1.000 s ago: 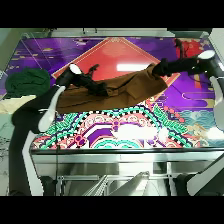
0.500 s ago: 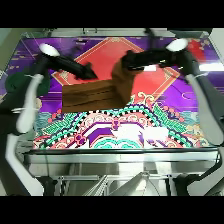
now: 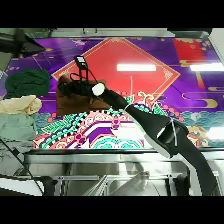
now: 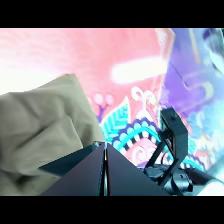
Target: Fold the shirts.
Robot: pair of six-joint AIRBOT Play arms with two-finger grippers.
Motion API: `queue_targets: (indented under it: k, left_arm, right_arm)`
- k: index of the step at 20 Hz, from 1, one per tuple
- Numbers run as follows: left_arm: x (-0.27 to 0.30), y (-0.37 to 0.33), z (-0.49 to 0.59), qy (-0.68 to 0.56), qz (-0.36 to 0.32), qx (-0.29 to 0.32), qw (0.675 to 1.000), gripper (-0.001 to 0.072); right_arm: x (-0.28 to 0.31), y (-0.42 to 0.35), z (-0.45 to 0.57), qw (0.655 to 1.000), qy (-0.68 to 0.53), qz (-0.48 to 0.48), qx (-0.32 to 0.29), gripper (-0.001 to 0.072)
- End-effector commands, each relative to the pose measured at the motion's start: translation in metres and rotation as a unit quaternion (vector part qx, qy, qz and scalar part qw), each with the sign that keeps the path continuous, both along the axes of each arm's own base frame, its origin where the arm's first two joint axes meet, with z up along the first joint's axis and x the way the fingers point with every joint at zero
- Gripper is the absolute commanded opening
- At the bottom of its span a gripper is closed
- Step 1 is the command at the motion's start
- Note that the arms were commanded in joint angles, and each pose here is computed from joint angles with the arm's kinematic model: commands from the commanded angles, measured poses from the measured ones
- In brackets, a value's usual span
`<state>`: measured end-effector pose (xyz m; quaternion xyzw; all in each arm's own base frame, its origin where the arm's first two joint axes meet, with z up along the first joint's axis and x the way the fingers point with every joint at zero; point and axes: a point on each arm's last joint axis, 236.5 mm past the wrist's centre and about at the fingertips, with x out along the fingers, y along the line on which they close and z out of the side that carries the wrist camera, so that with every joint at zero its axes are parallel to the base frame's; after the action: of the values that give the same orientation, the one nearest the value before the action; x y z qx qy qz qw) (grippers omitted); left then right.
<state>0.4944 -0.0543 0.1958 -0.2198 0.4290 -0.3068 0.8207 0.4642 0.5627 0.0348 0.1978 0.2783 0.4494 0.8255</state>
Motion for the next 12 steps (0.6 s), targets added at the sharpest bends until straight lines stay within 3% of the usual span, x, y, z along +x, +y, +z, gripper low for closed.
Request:
queue_targets:
  k: [1, 2, 4, 7, 10, 11, 12]
  left_arm:
    - [-0.009, 0.015, 0.002, 0.002, -0.001, 0.006, 1.0, 0.0007]
    - [-0.009, 0.015, 0.001, 0.002, -0.004, 0.007, 1.0, 0.0007]
    - [-0.008, 0.013, -0.003, 0.003, -0.01, 0.007, 1.0, 0.0007]
    - [-0.008, 0.008, -0.017, 0.021, -0.025, 0.005, 0.999, 0.0007]
    - [-0.014, -0.005, -0.034, 0.051, -0.054, 0.0, 0.997, 0.0007]
    - [-0.017, -0.012, -0.038, 0.059, -0.066, 0.0, 0.996, 0.0007]
    - [-0.018, -0.018, -0.041, 0.063, -0.074, 0.0, 0.995, 0.0007]
  right_arm:
    - [-0.006, -0.002, 0.016, 0.999, -0.027, 0.039, -0.015, 0.0435]
    - [-0.01, -0.016, 0.031, 0.997, -0.018, 0.073, -0.016, 0.0432]
    - [-0.023, -0.052, 0.054, 0.989, -0.012, 0.144, -0.042, 0.0029]
    - [0.017, -0.144, 0.05, 0.986, 0.043, 0.087, -0.133, 0.0015]
    - [0.034, -0.231, -0.008, 0.962, 0.195, 0.013, -0.189, 0.0017]
    - [0.028, -0.245, -0.036, 0.951, 0.24, 0.008, -0.195, 0.0144]
    - [0.024, -0.254, -0.063, 0.942, 0.269, 0.005, -0.203, 0.0496]
